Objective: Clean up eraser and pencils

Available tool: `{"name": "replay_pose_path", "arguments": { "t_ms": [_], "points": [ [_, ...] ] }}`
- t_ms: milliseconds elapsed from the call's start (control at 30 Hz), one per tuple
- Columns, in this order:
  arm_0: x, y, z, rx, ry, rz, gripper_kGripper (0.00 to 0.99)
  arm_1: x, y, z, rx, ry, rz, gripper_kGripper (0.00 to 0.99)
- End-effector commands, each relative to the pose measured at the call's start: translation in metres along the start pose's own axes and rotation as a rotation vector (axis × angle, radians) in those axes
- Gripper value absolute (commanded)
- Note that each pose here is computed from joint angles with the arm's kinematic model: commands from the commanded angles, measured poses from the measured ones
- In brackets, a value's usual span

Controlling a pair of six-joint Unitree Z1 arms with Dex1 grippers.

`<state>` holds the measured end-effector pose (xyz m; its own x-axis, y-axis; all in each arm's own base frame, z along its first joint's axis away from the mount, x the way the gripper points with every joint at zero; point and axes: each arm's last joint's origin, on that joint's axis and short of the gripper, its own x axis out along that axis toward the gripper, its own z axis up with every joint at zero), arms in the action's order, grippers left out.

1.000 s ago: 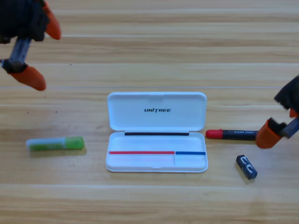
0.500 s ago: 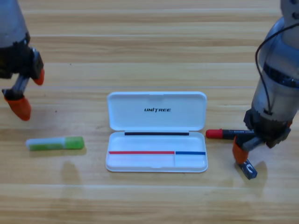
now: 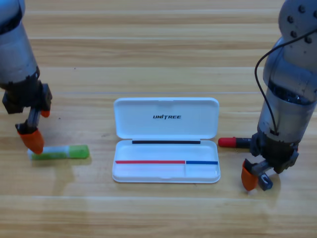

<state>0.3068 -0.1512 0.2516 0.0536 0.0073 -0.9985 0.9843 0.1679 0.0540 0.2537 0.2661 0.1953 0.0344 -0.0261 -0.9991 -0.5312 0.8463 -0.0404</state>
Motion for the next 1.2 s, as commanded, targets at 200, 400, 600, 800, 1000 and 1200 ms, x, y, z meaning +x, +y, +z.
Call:
{"name": "replay_pose_path", "arguments": {
  "t_ms": [200,400,600,800,1000,1200],
  "points": [
    [0.041,-0.006,-0.013,0.003,0.008,-0.037,0.95,0.042,0.009,0.006,-0.087,0.091,0.016,0.525],
    [0.055,-0.011,-0.017,0.024,-0.01,-0.032,0.965,0.052,0.003,0.007,-0.166,0.108,0.012,0.0],
    [0.064,-0.011,-0.016,0.036,-0.025,-0.021,0.966,-0.002,-0.006,-0.004,-0.358,0.023,0.059,0.0],
    [0.068,-0.01,-0.014,0.042,-0.031,-0.022,0.968,-0.075,0.004,-0.011,-0.819,-0.113,0.144,0.0],
    [0.076,-0.009,-0.013,0.049,-0.036,-0.021,0.988,-0.071,0.027,0.014,-1.077,-0.133,0.129,0.0],
    [0.086,-0.007,-0.014,0.047,-0.045,-0.032,0.988,-0.04,0.051,0.045,-1.119,-0.073,0.146,0.0]
  ]
}}
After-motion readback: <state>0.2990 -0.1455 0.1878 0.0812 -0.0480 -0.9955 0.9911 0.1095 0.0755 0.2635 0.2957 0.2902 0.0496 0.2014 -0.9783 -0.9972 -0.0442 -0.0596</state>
